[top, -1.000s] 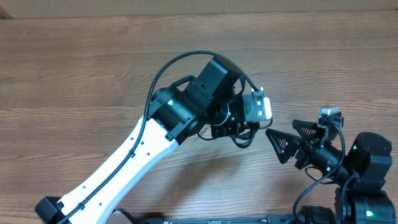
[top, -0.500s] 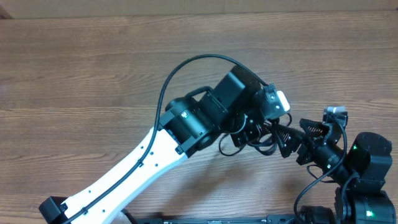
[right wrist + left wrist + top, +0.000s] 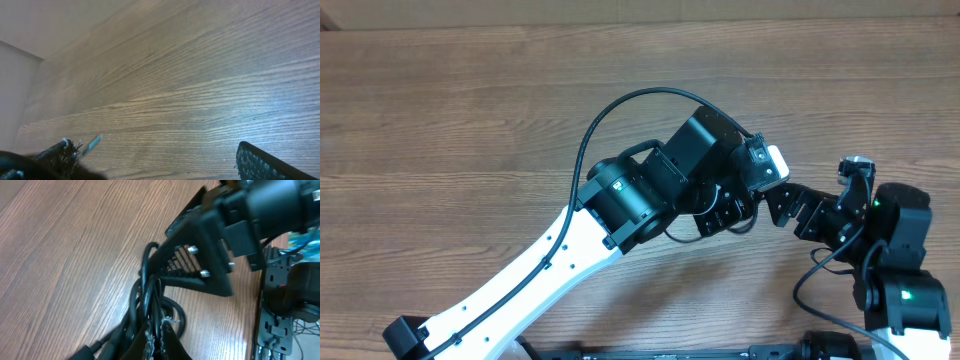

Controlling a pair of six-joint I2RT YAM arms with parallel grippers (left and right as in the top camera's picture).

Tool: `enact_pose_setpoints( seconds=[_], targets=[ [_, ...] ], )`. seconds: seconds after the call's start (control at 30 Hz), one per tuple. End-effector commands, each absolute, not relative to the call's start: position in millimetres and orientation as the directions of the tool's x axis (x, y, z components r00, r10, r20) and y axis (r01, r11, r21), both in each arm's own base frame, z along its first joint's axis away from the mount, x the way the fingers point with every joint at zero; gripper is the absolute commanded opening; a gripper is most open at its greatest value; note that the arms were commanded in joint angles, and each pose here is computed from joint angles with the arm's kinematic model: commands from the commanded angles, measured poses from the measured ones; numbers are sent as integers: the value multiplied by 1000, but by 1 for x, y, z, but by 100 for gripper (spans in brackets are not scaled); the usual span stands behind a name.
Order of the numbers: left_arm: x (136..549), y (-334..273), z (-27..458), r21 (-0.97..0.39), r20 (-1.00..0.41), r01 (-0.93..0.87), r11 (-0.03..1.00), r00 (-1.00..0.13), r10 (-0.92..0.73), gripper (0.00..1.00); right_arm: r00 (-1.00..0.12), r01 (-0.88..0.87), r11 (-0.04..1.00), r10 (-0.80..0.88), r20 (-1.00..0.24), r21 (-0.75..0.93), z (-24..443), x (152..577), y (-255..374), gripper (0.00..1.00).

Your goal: Untangle cables

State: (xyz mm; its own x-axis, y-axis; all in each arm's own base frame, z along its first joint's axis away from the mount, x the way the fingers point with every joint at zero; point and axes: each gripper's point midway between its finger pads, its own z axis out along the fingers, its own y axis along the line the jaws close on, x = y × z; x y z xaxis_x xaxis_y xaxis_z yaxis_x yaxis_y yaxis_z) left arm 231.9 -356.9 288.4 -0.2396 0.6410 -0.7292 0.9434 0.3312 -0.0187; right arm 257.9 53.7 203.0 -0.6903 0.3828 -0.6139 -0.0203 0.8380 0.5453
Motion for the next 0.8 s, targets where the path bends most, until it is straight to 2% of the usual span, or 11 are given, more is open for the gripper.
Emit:
enact_pose_setpoints(
  seconds=[0.0, 0.13, 0.2, 0.23, 0.3, 0.4, 0.7, 0.73, 0.77],
  targets=[
    [222, -360, 312, -36, -773, 952, 305, -220, 595, 4, -672, -15, 835, 399, -624, 550, 213, 263, 52, 100],
    [247, -348, 308, 47, -755, 900, 434, -252, 606, 4, -672, -16, 835, 398, -624, 550, 213, 263, 52, 100],
    [267, -335, 307, 47, -751, 810, 585, -358, 555, 4, -672, -16, 835, 398, -624, 551, 213, 263, 52, 100],
    [273, -330, 307, 43, -750, 781, 624, -388, 536, 4, -676, -27, 830, 395, -622, 557, 214, 262, 54, 100],
    [273, -330, 306, 39, -750, 782, 623, -389, 535, 4, -684, -89, 818, 364, -633, 568, 218, 260, 63, 100],
    [268, -336, 307, 14, -755, 800, 600, -386, 531, 4, -682, -300, 773, 236, -693, 559, 231, 251, 87, 100],
    [266, -340, 309, -36, -761, 791, 610, -417, 496, 4, -665, -400, 730, 185, -724, 554, 240, 246, 99, 100],
    [263, -342, 310, -48, -762, 800, 598, -416, 496, 4, -664, -400, 730, 185, -724, 553, 240, 246, 99, 99],
    [261, -344, 310, -61, -762, 809, 584, -416, 496, 4, -664, -401, 730, 185, -725, 553, 240, 246, 99, 91]
  ],
)
